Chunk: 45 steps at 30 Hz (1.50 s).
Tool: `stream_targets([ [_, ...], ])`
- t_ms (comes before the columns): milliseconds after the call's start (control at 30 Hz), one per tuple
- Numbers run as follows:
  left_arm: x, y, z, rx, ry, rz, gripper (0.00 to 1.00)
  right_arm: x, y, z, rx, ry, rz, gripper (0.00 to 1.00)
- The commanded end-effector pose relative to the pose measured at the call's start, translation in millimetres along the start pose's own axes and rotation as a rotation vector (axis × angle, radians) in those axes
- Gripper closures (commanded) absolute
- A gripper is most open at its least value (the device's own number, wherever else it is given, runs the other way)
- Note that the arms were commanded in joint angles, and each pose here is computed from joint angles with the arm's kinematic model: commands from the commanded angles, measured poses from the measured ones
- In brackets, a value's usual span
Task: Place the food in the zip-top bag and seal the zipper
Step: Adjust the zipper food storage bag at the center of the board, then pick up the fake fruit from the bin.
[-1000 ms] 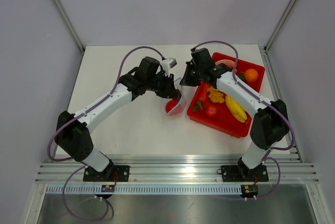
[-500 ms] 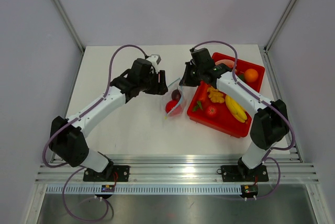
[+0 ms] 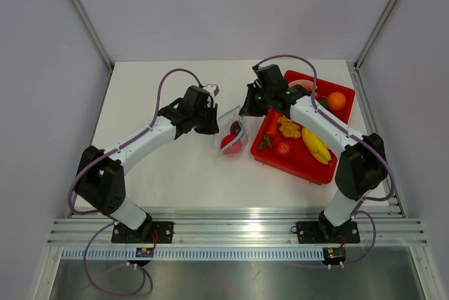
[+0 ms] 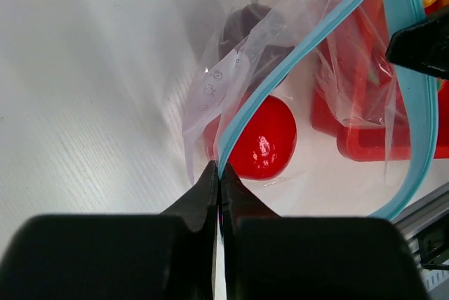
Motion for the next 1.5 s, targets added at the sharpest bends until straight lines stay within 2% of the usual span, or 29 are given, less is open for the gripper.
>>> stream_targets([
  [0,14.0,-8.3,-15.8,-0.059,0.011,-0.035,1.00,12.9,2.9,0.9,0.010,-0.038,-0.016,1.00],
  [133,14.4,-27.4,-14.9,-0.014,0.001,0.006,1.00,37.3,2.1,-24.7,-0.093,0.053,-0.040,0.98],
  [167,17.9,-32.7,-14.8,-0.002,-0.011,-0.007,1.00,49.1,0.3,-31.1,-0.109,0.076,-0.056,0.91],
  [200,21.1,-34.9,-11.0,0.028,-0.023,-0.022,1.00,50.0,-1.2,-35.0,-0.139,0.082,-0.054,0.63],
  [233,26.3,-39.5,-10.1,0.057,-0.065,-0.035,1.00,53.0,-3.8,-37.9,-0.161,0.079,-0.061,0.47],
  [300,28.5,-38.8,-6.4,0.099,-0.087,-0.031,1.00,57.9,-12.7,-39.2,-0.184,0.058,-0.075,0.24],
  [433,30.6,-35.0,-3.1,0.139,-0.109,-0.015,1.00,58.0,-34.6,-41.2,-0.215,0.042,-0.104,0.13],
  [633,38.4,-33.6,3.7,0.218,-0.113,-0.011,1.00,32.6,-67.0,-65.2,-0.324,0.064,-0.136,0.11],
  [733,40.1,-35.7,6.6,0.251,-0.098,-0.020,1.00,-7.4,-71.6,-97.9,-0.406,0.126,-0.092,0.11],
  [800,39.0,-35.7,8.0,0.261,-0.094,-0.028,1.00,-20.7,-78.9,-102.4,-0.409,0.158,-0.095,0.10],
  [1033,42.9,-34.9,4.4,0.246,-0.083,-0.048,1.00,-84.1,-61.3,-126.2,-0.455,0.221,0.056,0.10],
  [1300,46.1,-35.8,0.3,0.235,-0.078,-0.052,1.00,-99.5,-41.5,-153.3,-0.524,0.258,0.087,0.07],
  [1400,45.6,-35.7,-0.4,0.233,-0.076,-0.051,1.00,-105.5,-33.1,-158.3,-0.528,0.260,0.106,0.10],
  [1467,45.3,-34.6,-0.4,0.233,-0.077,-0.049,1.00,-107.3,-27.5,-161.3,-0.529,0.263,0.111,0.16],
])
Point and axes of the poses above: each gripper's point midway between its finger pads, its own y axis out along the fingers, its own z axis along the line the jaws close on, x = y × z, the point moved 1 cm from there along -y, back along the fingers, and after that the axes turned 6 degrees about -y, right-handed, at the moved point
